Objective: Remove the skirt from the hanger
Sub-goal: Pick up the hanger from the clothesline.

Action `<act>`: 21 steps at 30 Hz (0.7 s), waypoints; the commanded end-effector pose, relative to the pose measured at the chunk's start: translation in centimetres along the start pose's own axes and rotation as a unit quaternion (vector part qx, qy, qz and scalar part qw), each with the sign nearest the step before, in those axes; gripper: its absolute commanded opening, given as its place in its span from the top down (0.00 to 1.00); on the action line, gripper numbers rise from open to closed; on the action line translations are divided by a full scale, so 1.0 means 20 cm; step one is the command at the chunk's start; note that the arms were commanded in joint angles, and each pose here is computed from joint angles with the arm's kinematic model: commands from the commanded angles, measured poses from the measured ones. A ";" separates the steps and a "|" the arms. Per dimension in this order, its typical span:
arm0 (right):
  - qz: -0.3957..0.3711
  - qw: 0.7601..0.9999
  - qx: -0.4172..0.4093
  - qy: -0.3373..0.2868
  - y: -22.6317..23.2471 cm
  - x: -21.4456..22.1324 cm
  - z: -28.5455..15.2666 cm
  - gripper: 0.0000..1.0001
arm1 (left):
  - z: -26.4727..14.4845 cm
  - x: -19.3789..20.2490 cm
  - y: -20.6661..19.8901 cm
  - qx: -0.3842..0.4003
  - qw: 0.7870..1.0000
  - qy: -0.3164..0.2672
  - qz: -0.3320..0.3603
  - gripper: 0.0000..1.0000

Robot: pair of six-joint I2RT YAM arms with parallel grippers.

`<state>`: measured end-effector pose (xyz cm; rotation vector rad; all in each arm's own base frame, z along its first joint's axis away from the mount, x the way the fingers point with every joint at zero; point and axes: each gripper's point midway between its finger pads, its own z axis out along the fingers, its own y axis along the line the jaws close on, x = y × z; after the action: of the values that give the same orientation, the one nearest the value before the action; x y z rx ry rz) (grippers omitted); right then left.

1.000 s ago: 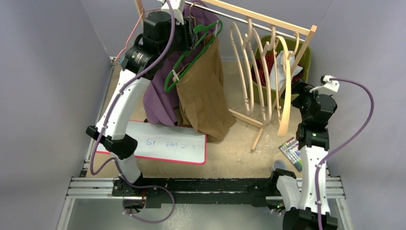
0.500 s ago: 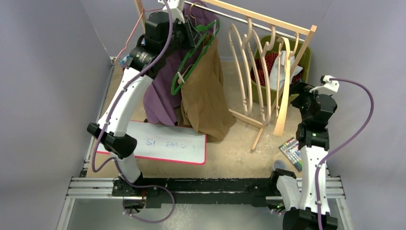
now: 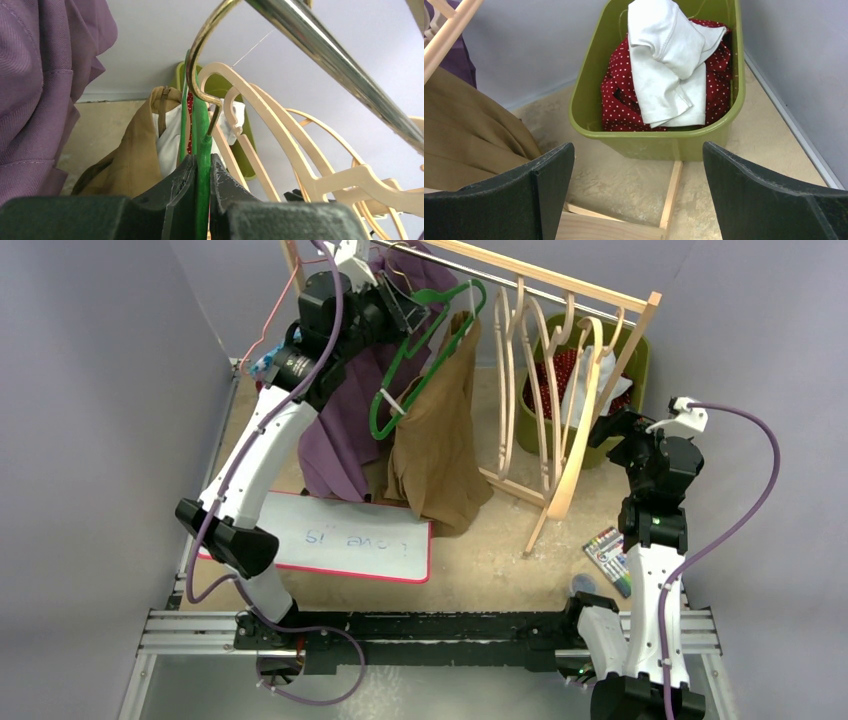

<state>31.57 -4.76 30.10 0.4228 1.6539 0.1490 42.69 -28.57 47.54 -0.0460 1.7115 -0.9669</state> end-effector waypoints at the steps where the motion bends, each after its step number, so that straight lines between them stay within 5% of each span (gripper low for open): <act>1: -0.007 0.999 -0.030 -0.012 0.06 -0.02 -0.01 0.01 | -0.18 -0.35 -0.31 0.108 0.986 -0.112 -0.054 1.00; 21: -0.006 0.999 -0.032 -0.014 0.06 -0.03 -0.02 0.01 | -0.46 -0.44 -0.53 0.224 0.957 -0.158 -0.098 1.00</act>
<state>31.53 -4.70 29.78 0.4231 1.6594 0.1513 38.96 -28.27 51.86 -0.1342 1.5205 -1.2472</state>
